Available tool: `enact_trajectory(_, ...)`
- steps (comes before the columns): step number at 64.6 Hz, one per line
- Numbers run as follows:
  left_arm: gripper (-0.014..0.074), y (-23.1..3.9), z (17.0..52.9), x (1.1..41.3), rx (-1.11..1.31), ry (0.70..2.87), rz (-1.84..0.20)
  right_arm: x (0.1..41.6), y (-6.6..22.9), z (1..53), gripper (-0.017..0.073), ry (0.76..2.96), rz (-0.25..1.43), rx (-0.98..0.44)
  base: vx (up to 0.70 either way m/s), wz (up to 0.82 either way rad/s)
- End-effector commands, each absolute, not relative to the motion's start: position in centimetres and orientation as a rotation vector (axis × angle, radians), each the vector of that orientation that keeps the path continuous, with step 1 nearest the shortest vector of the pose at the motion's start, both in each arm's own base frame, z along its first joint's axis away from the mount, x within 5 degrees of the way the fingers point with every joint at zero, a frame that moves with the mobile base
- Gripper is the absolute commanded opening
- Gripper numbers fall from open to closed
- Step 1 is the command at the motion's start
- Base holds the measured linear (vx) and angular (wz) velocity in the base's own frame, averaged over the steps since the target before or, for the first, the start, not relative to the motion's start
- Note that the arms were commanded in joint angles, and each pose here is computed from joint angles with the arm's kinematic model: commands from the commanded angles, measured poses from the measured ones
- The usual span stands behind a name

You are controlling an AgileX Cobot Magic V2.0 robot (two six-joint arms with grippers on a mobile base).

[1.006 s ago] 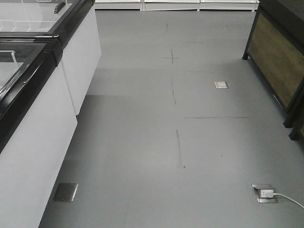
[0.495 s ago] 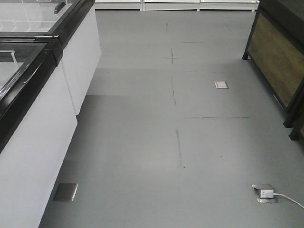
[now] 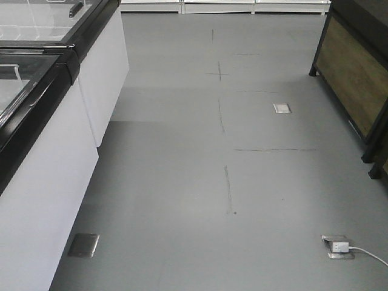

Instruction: Left arm holds basket, right arm returns cookies

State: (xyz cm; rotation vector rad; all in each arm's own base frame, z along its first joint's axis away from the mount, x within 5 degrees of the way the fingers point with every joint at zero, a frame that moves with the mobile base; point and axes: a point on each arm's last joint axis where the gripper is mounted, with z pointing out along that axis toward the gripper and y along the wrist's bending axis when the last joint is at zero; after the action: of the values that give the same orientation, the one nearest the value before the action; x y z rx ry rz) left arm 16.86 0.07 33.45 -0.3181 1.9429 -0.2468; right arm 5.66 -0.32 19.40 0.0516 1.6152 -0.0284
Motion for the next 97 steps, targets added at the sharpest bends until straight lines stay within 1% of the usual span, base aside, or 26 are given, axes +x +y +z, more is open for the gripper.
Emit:
enact_trajectory(1,0.0344,1.3,35.8,18.6,-0.504,1.896,-0.29,5.6,-0.3,20.0,-0.0008,1.535,-0.03,0.048,0.0,0.0)
enact_trajectory(11,0.0344,4.5,36.2,20.4,-0.805,1.947,-0.291,5.6,-0.3,20.0,-0.0008,1.535,-0.03,0.048,0.0,0.0)
enact_trajectory(18,0.0344,6.3,36.7,20.9,-0.933,1.944,-0.315,5.6,-0.3,20.0,-0.0008,1.535,-0.03,0.048,0.0,0.0)
enact_trajectory(21,0.0344,7.1,37.6,20.9,-0.975,1.909,-0.341,5.6,-0.3,20.0,-0.0008,1.535,-0.03,0.048,0.0,0.0)
enact_trajectory(37,0.0344,11.0,42.7,19.7,-1.086,1.675,-0.471,5.6,-0.3,20.0,-0.0008,1.535,-0.03,0.048,0.0,0.0)
enact_trajectory(45,0.0345,13.0,43.3,19.2,-1.16,1.64,-0.576,5.6,-0.3,20.0,-0.0008,1.535,-0.03,0.048,0.0,0.0)
enact_trajectory(51,0.0345,13.9,43.8,18.9,-1.135,1.59,-0.638,5.6,-0.3,20.0,-0.0008,1.535,-0.03,0.048,0.0,0.0)
enact_trajectory(55,0.0346,14.6,44.0,18.6,-1.104,1.559,-0.634,5.6,-0.3,20.0,-0.0008,1.535,-0.03,0.048,0.0,0.0)
enact_trajectory(62,0.0374,15.9,43.8,18.3,-1.117,1.53,-0.629,5.6,-0.3,20.0,-0.0008,1.535,-0.03,0.048,0.0,0.0)
enact_trajectory(74,0.0498,18.0,42.4,18.5,-1.192,1.537,-0.642,5.6,-0.3,20.0,-0.0008,1.535,-0.03,0.048,0.0,0.0)
enact_trajectory(78,0.0525,18.5,42.0,18.8,-1.2,1.527,-0.66,5.6,-0.3,20.0,-0.0008,1.535,-0.03,0.048,0.0,0.0)
enact_trajectory(82,0.0536,19.1,41.7,19.2,-1.197,1.516,-0.694,5.6,-0.3,20.0,-0.0008,1.535,-0.03,0.048,0.0,0.0)
enact_trajectory(97,0.0536,21.2,40.4,20.9,-1.191,1.434,-0.803,5.6,-0.3,20.0,-0.0008,1.535,-0.03,0.048,0.0,0.0)
